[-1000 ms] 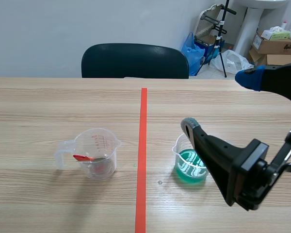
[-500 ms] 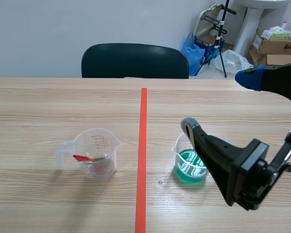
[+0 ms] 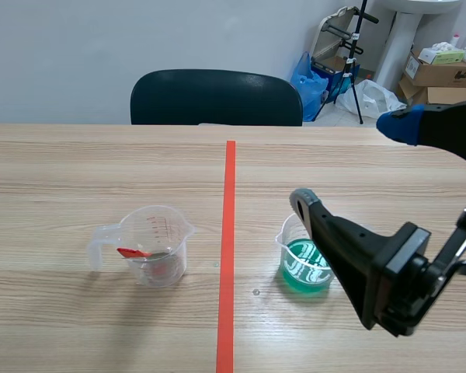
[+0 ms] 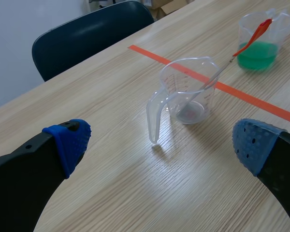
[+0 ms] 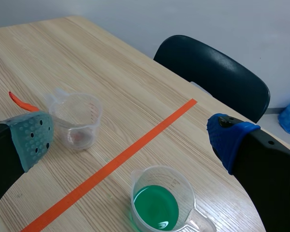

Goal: Do the redox reaction experiment

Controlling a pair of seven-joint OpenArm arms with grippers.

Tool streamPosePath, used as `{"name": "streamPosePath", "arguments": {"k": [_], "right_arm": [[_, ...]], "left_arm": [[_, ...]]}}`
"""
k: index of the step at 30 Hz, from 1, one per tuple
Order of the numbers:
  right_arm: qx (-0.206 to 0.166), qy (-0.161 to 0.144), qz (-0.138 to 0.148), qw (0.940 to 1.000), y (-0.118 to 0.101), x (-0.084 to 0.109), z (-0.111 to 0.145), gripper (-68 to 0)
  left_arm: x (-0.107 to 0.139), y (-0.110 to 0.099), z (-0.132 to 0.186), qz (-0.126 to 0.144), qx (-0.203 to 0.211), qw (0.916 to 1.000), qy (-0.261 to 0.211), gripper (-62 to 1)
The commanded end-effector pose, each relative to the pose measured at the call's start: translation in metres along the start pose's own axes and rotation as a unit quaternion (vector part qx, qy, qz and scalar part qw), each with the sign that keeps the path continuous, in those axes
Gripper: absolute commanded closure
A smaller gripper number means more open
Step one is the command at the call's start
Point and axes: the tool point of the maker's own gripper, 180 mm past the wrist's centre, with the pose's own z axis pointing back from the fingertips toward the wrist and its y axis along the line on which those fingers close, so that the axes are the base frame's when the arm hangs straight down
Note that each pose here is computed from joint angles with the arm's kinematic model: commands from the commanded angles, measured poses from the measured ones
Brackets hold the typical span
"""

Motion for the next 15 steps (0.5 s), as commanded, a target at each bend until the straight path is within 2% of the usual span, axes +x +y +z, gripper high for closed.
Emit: {"name": "streamPosePath", "arguments": {"k": [1,5,15], "right_arm": [[0.000,-0.017,0.006,0.9998,-0.003,0.008,-0.001,-67.9],[0.000,-0.017,0.006,0.9998,-0.003,0.008,-0.001,-67.9],[0.000,-0.017,0.006,0.9998,-0.003,0.008,-0.001,-67.9]], "left_arm": [[0.010,0.000,-0.005,-0.008,-0.001,0.9999,-0.015,-62.3],[0.009,-0.004,-0.011,-0.017,-0.012,0.9998,0.008,-62.3],[0.031,-0.022,-0.016,-0.003,-0.016,0.9995,-0.026,-62.3]]}}
